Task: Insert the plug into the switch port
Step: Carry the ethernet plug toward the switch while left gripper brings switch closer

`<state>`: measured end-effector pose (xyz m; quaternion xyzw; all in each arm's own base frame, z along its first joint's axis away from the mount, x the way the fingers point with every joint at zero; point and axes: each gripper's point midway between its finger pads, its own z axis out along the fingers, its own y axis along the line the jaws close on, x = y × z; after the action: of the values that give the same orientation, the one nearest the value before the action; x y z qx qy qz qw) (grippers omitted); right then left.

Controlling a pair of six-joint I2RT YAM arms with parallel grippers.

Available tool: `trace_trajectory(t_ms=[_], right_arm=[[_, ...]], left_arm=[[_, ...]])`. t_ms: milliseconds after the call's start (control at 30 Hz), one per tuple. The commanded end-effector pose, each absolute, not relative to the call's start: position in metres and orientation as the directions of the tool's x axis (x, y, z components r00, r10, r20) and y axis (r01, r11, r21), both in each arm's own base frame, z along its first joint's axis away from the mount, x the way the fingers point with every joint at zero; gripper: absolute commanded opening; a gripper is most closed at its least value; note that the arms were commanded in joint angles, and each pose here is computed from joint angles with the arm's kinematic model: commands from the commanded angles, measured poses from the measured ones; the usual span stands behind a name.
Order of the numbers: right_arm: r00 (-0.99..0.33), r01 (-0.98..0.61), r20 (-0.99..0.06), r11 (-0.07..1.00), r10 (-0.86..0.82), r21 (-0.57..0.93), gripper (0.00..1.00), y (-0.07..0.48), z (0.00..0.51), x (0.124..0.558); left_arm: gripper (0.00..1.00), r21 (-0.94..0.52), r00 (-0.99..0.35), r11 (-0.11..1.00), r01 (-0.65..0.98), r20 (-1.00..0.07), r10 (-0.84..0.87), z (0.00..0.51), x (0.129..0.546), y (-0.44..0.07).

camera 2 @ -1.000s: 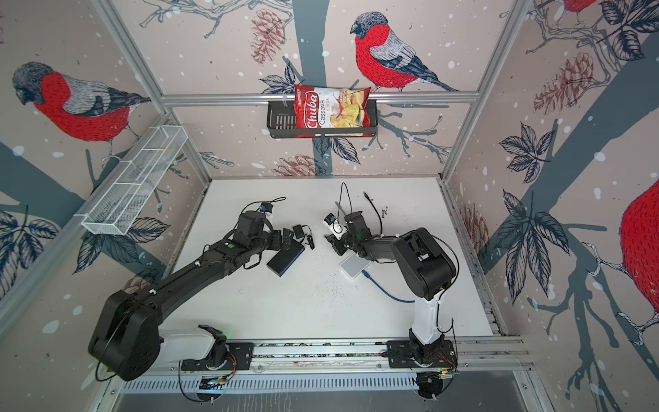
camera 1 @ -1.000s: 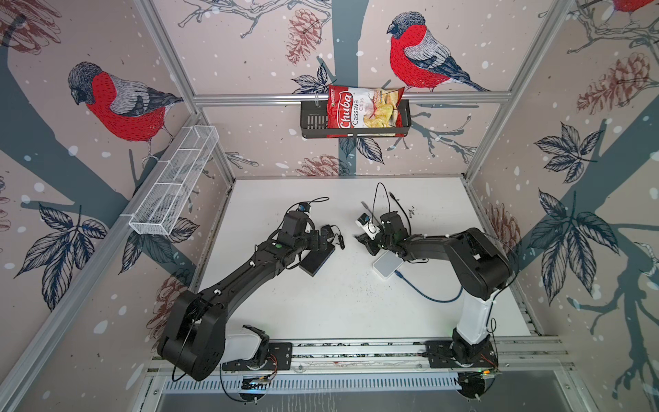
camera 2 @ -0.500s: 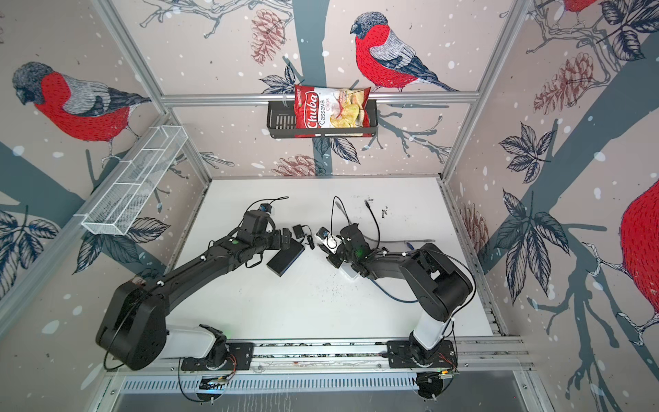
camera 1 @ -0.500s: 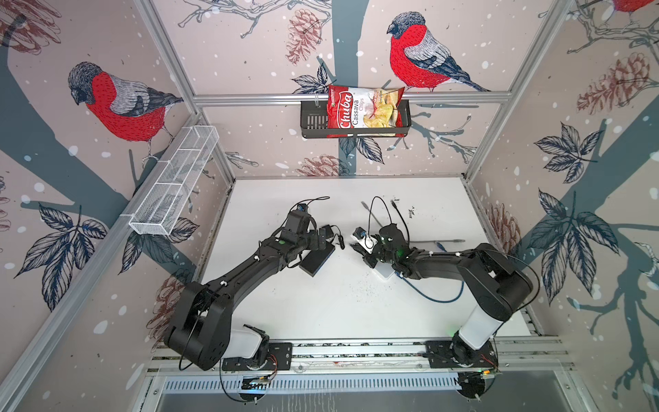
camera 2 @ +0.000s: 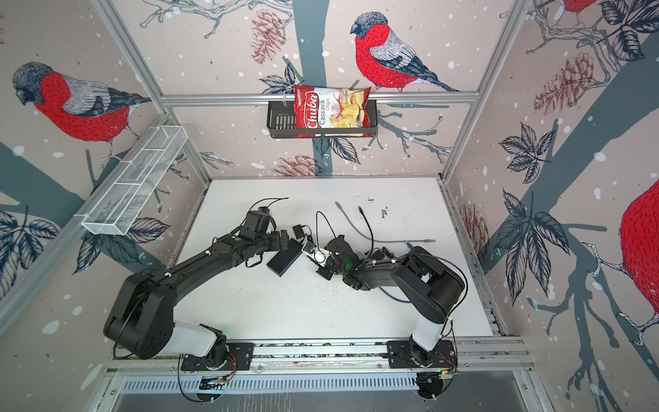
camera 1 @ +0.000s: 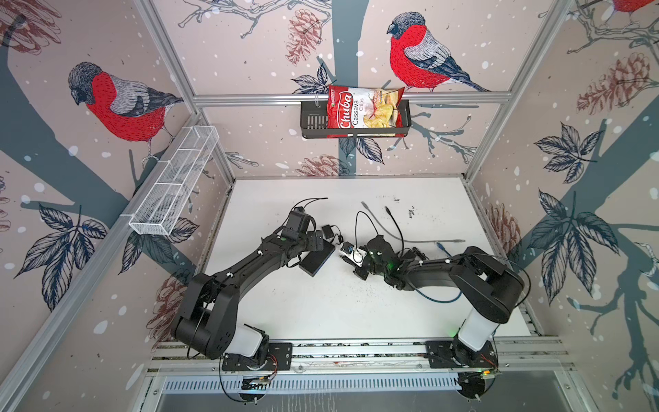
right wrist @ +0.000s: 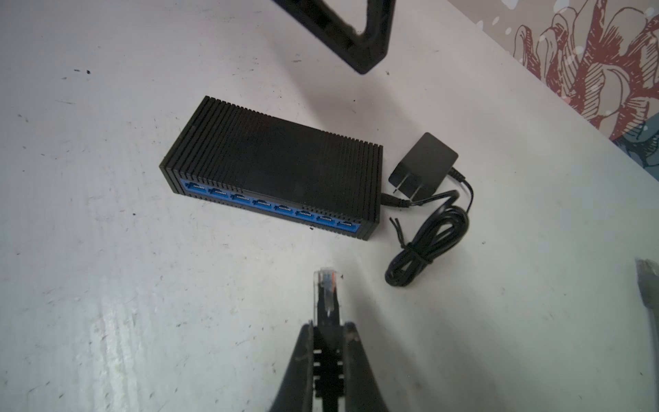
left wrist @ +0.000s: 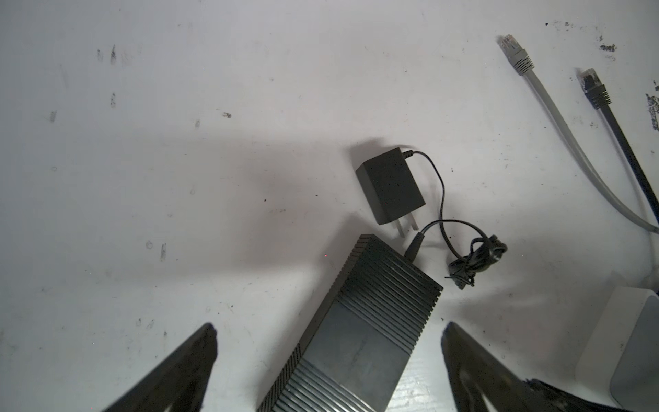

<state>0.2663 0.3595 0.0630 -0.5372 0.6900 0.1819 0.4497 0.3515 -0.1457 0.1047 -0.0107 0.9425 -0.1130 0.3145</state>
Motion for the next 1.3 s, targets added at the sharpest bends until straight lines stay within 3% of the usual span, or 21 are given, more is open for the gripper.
trace_trajectory(t_ms=[0,167,333,633,967,1267], right_arm=[[0.025,-0.866,-0.844,0.410,-0.536,-0.287,0.06,0.365,0.083,0.275],[0.061,-0.833,-0.855,0.446,-0.516,-0.328,0.06,0.363,0.097,0.279],[0.085,-0.814,-0.864,0.466,-0.496,-0.347,0.06,0.361,0.110,0.280],[0.115,-0.808,-0.870,0.464,-0.480,-0.363,0.06,0.368,0.121,0.277],[0.127,-0.786,-0.874,0.490,-0.469,-0.377,0.06,0.371,0.129,0.278],[0.131,-0.782,-0.889,0.506,-0.438,-0.365,0.06,0.374,0.137,0.279]], left_arm=[[0.96,-0.334,-0.839,0.940,0.070,-0.530,-0.125,0.107,0.344,-0.165],[0.89,-0.526,-0.875,0.845,0.096,-0.450,-0.181,0.117,0.333,-0.198],[0.69,-0.636,-0.885,0.764,0.104,-0.410,-0.220,0.132,0.325,-0.221],[0.62,-0.667,-0.880,0.734,0.124,-0.415,-0.229,0.142,0.325,-0.244],[0.37,-0.689,-0.891,0.715,0.119,-0.392,-0.229,0.135,0.324,-0.254],[0.35,-0.700,-0.896,0.704,0.115,-0.379,-0.231,0.129,0.324,-0.258]])
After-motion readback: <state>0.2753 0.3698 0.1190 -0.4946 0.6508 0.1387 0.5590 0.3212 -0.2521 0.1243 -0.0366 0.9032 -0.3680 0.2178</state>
